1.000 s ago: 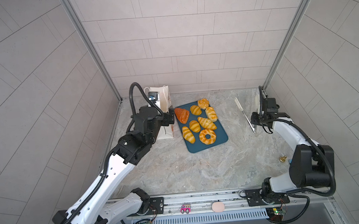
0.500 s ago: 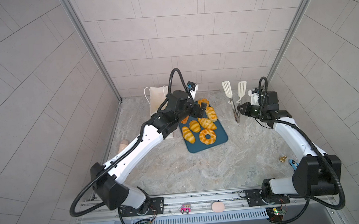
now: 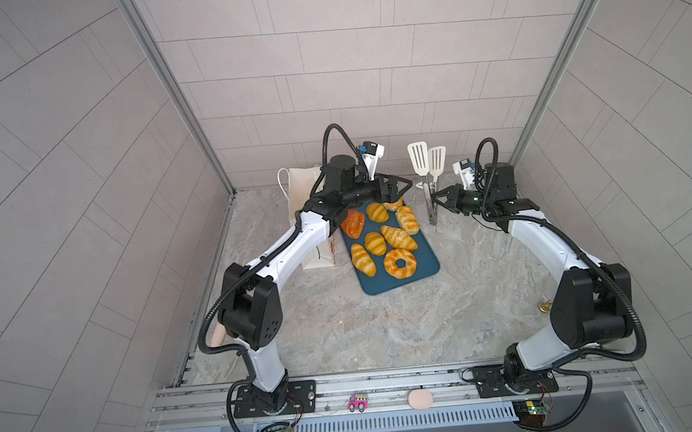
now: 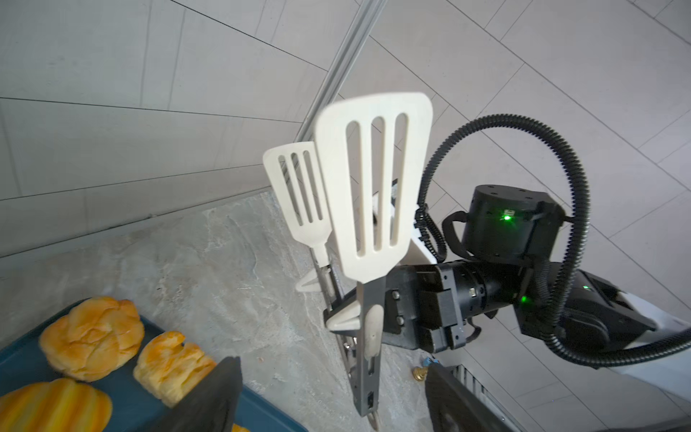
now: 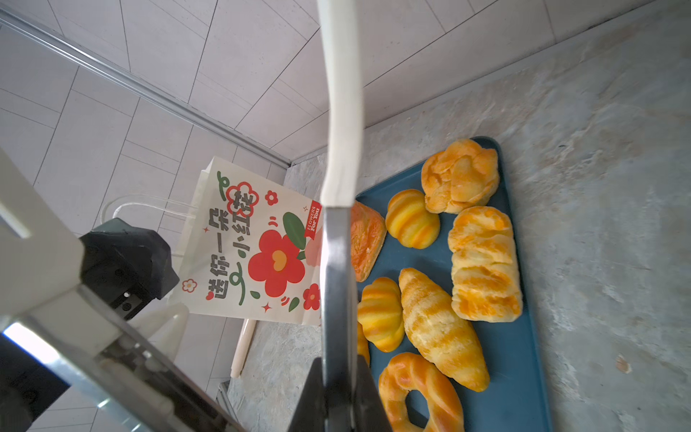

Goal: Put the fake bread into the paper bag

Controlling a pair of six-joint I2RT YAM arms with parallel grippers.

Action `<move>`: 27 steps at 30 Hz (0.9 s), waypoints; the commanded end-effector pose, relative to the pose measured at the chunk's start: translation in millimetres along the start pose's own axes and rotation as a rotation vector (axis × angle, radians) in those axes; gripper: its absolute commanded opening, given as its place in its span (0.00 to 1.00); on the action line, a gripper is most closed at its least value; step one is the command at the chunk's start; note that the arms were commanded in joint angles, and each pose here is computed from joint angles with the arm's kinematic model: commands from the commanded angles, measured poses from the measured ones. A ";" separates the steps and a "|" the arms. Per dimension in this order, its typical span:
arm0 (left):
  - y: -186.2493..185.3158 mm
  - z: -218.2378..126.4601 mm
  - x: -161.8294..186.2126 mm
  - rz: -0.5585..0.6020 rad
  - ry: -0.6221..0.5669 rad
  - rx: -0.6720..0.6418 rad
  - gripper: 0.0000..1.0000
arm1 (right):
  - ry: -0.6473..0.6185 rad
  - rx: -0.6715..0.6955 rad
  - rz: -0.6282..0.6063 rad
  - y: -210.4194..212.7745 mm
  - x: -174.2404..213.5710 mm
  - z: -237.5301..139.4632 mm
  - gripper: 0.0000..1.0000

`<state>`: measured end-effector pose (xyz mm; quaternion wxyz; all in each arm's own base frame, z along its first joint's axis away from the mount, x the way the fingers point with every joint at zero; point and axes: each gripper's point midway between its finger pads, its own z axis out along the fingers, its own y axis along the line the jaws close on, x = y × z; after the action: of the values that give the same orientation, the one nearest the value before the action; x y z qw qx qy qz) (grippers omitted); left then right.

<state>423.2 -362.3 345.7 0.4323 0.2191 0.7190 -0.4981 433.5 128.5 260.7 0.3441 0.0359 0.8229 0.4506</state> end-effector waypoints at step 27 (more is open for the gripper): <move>-35.0 23.3 -50.9 0.009 -0.088 0.293 0.54 | 0.027 -0.175 -0.029 60.4 -27.9 23.5 0.00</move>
<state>440.6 -391.3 384.9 0.4237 0.2435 0.6425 -0.5903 454.7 164.0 299.5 0.3361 0.0060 0.7952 0.5046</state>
